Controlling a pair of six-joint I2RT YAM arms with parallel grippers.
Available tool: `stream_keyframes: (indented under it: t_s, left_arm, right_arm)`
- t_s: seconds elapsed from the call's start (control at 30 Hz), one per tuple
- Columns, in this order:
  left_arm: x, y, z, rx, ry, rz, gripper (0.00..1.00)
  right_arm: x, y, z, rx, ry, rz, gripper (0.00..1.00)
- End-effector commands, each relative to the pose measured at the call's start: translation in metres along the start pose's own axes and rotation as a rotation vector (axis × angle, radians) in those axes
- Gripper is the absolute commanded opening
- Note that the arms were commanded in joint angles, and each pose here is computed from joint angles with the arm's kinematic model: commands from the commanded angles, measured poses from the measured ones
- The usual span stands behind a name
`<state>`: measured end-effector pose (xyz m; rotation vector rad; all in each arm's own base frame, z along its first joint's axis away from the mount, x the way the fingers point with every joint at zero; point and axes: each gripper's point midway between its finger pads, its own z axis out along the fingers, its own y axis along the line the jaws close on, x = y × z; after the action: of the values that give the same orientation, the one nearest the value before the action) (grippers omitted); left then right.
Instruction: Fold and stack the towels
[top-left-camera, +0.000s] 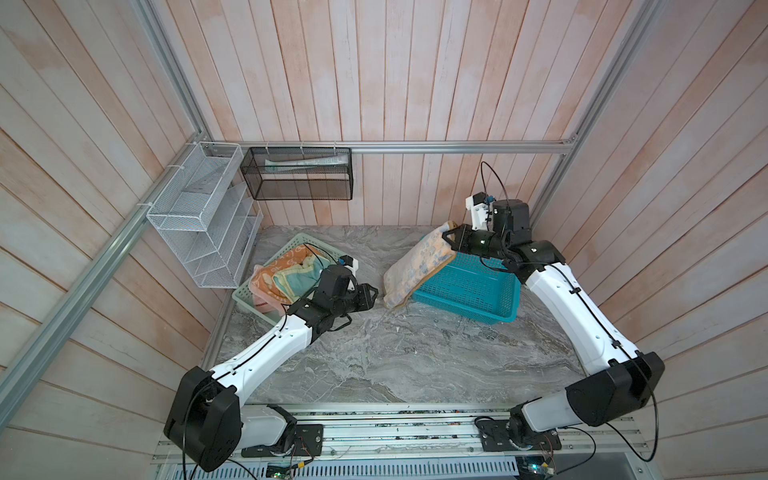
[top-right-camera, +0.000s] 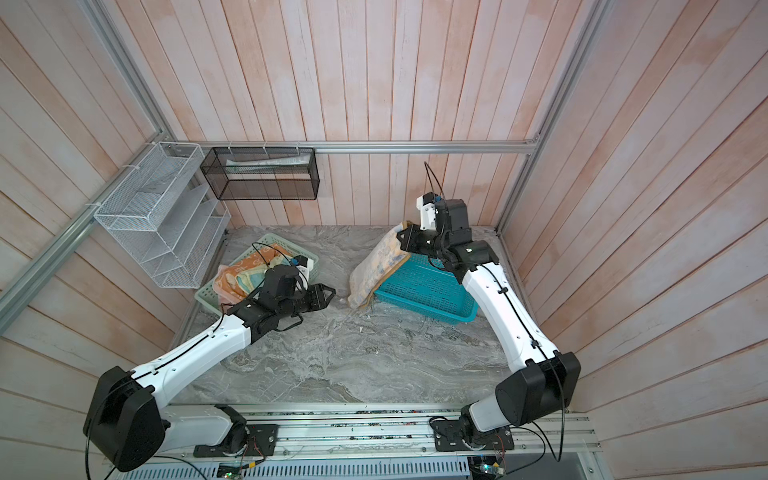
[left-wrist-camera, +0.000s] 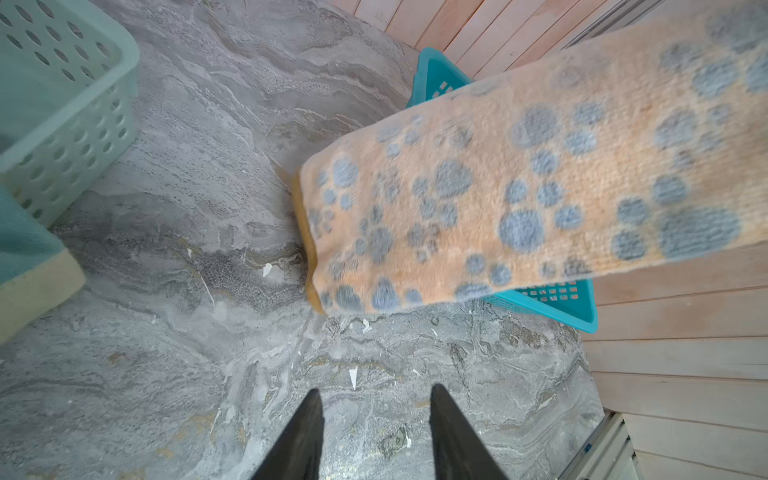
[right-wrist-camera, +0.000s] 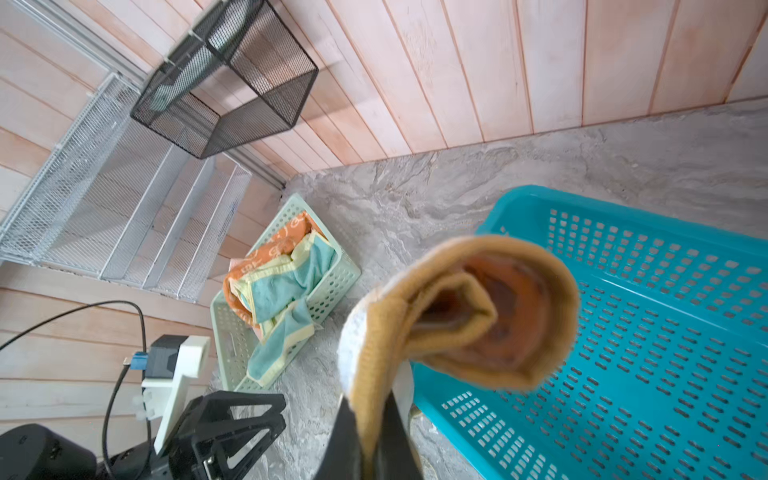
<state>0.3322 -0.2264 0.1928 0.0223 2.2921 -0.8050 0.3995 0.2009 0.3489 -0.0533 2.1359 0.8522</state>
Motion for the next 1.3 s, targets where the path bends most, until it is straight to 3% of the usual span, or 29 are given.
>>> stream_keyframes:
  t_s: [0.0,0.23,0.33,0.5,0.63,0.87,1.07,1.27]
  left_arm:
    - [-0.011,-0.002,-0.008,0.001,-0.033,0.022,0.44]
    - [-0.016,-0.002,-0.008,0.017,-0.036,0.026,0.44]
    - [-0.015,-0.001,-0.005,0.02,-0.026,0.026,0.44]
    - [-0.012,0.003,0.001,0.028,-0.008,0.02,0.44]
    - [-0.006,0.006,0.006,0.03,0.016,0.012,0.44]
    - [0.002,0.013,0.01,0.016,0.037,0.005,0.44]
    - [0.012,0.02,0.014,0.002,0.06,-0.018,0.44]
    - [0.011,0.015,0.019,0.024,0.067,-0.024,0.44]
  right_arm:
    - [-0.025,-0.002,-0.017,0.054,-0.092,0.009,0.0]
    - [-0.072,-0.03,-0.017,0.066,-0.207,0.059,0.0]
    - [-0.073,-0.057,-0.007,0.109,-0.2,0.083,0.0]
    - [-0.026,-0.117,0.022,0.183,-0.126,0.175,0.0]
    - [0.046,-0.162,0.041,0.243,-0.012,0.248,0.0]
    - [0.14,-0.182,0.035,0.246,0.164,0.306,0.0]
    - [0.173,-0.218,-0.003,0.315,0.213,0.327,0.0]
    - [0.161,-0.254,-0.026,0.373,0.218,0.299,0.0]
